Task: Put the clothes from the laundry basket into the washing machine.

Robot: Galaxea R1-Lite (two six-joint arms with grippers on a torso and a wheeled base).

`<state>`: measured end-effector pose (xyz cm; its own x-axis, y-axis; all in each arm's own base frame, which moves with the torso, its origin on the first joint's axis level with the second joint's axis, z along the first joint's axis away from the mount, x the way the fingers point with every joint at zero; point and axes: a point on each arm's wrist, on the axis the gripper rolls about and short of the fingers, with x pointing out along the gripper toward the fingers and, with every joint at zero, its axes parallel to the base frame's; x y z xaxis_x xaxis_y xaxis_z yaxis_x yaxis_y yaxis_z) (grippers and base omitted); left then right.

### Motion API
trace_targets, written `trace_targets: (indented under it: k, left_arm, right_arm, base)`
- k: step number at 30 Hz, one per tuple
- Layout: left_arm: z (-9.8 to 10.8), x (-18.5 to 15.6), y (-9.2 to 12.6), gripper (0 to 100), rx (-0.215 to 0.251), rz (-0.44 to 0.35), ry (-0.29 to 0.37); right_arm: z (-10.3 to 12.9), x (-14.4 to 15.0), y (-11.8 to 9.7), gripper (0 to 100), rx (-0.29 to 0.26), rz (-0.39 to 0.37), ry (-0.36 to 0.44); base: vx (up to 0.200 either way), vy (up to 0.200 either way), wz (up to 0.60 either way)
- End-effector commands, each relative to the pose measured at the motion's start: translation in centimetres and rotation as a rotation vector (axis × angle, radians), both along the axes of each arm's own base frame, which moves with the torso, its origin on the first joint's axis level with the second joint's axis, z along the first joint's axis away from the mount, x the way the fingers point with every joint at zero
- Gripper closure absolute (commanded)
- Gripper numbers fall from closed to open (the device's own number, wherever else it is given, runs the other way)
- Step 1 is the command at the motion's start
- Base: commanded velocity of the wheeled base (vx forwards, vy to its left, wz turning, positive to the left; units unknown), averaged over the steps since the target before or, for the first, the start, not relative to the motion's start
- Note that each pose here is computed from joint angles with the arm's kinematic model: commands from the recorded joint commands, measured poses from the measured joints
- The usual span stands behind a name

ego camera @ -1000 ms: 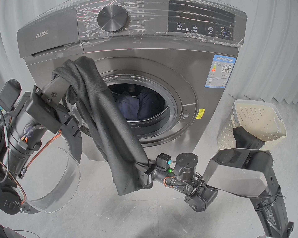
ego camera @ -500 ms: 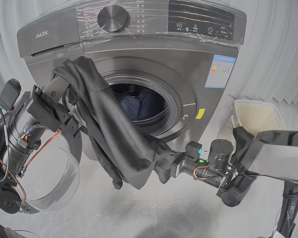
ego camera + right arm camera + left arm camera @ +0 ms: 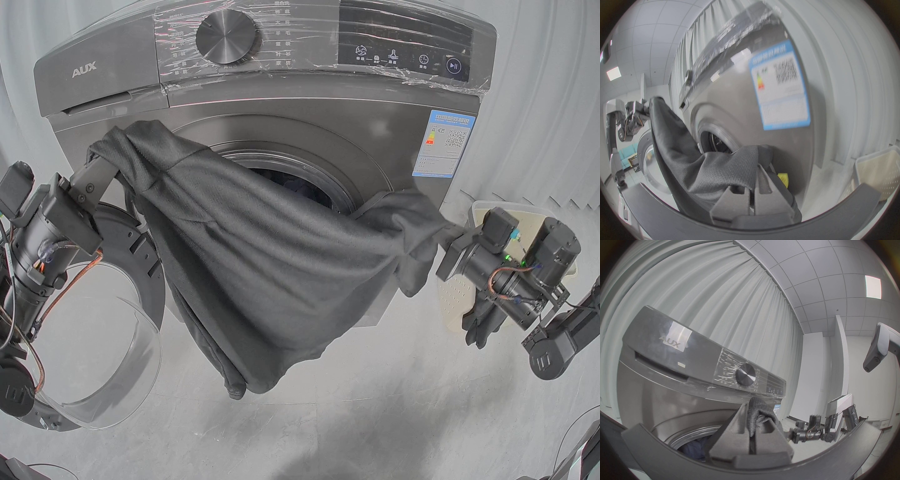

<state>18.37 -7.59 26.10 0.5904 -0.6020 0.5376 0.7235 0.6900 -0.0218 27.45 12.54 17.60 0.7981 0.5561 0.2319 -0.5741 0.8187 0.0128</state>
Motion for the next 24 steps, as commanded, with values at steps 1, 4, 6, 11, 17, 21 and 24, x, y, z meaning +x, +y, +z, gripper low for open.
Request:
trace_targets:
  k: [1,4,6,11,17,21,24]
  left_arm:
    - [-0.4,0.3,1.1,100,0.005,0.033,0.016]
    - [-0.5,0.5,1.6,100,0.015,0.046,0.02]
    - [-0.5,0.6,2.1,100,0.021,0.068,0.018]
    - [-0.7,1.0,3.4,100,0.041,0.108,0.019]
    - [-0.4,1.0,4.0,100,0.043,0.132,0.007]
    - [-0.2,1.0,4.1,100,0.041,0.137,-0.001]
    - [-0.2,1.0,4.1,100,0.036,0.133,0.001]
  right_arm:
    - [3.7,-1.1,-0.9,100,0.056,-0.015,-0.122]
    - [5.6,-1.5,-1.0,100,0.089,-0.021,-0.184]
    - [6.6,-1.9,-1.0,100,0.114,-0.031,-0.213]
    - [7.8,-1.9,-1.0,100,0.14,-0.034,-0.25]
    - [8.3,-2.4,-1.0,100,0.145,-0.028,-0.258]
    - [8.3,-2.6,-0.7,100,0.151,-0.024,-0.255]
    - [8.3,-2.6,-0.6,100,0.152,-0.023,-0.253]
  base:
    - [0.0,0.0,0.0]
    - [0.0,0.0,0.0]
    - [0.0,0.0,0.0]
    - [0.0,0.0,0.0]
    - [0.0,0.0,0.0]
    - [0.0,0.0,0.0]
    - [0.0,0.0,0.0]
